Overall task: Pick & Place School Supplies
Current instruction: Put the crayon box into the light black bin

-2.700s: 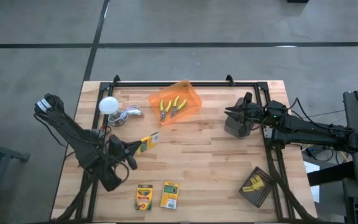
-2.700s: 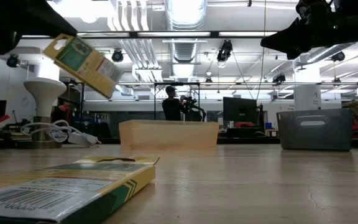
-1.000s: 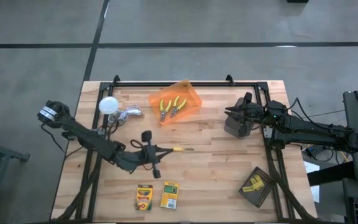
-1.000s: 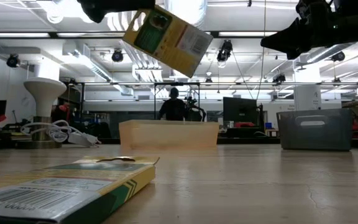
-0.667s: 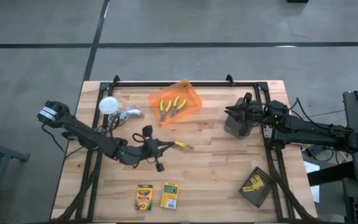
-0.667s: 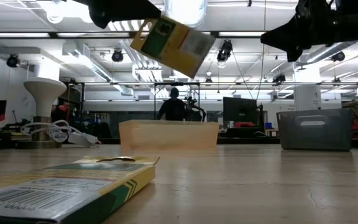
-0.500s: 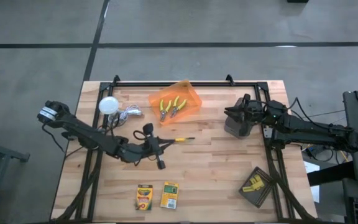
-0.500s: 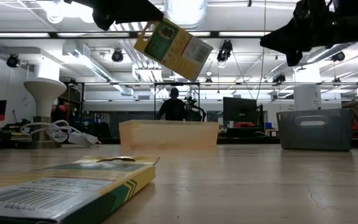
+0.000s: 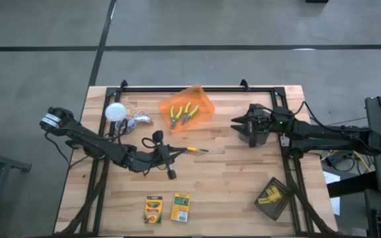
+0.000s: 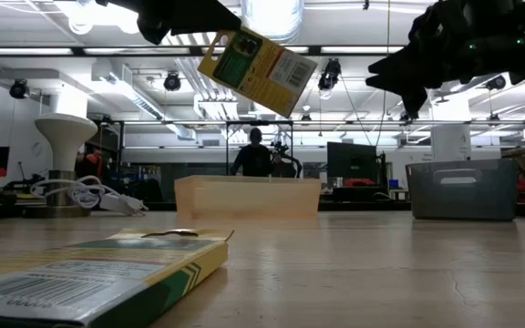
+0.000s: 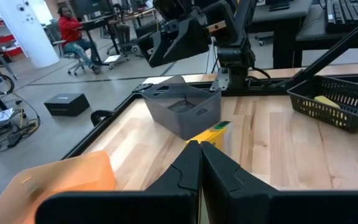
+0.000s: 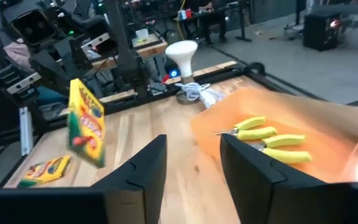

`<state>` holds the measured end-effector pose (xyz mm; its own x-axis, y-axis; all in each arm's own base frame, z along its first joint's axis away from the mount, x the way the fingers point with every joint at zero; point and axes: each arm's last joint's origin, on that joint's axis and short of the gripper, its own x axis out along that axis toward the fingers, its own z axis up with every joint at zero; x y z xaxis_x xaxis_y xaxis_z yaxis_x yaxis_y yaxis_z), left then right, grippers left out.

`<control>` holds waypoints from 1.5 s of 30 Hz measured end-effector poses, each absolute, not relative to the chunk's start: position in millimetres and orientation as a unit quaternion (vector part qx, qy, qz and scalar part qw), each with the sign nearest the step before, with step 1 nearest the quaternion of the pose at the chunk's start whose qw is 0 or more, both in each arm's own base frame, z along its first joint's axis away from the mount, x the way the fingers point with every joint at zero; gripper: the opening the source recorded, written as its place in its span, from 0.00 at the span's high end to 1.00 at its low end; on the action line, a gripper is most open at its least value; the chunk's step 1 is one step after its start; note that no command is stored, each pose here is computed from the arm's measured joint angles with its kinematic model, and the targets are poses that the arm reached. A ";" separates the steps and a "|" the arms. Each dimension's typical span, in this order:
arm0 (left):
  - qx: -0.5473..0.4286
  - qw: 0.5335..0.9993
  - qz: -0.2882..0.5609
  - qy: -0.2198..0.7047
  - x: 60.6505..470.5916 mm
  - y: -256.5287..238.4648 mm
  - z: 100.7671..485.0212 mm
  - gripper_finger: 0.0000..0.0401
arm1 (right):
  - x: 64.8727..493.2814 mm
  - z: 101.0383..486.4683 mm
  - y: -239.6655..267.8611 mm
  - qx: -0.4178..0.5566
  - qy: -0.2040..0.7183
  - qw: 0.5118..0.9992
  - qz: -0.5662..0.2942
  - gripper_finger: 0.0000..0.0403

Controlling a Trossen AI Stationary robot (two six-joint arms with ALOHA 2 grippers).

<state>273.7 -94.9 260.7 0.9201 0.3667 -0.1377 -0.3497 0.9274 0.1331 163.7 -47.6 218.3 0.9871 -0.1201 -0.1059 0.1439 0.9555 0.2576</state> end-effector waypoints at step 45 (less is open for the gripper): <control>0.060 0.975 0.212 0.007 279.3 -82.0 279.2 0.99 | 237.1 196.0 19.7 -0.003 0.009 0.999 -0.030 0.67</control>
<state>279.3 -82.0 279.2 0.9099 0.4148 0.0115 -0.4130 0.9027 0.1208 237.1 19.7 196.0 0.9980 -0.0606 -0.0183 0.0605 0.9981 -0.0066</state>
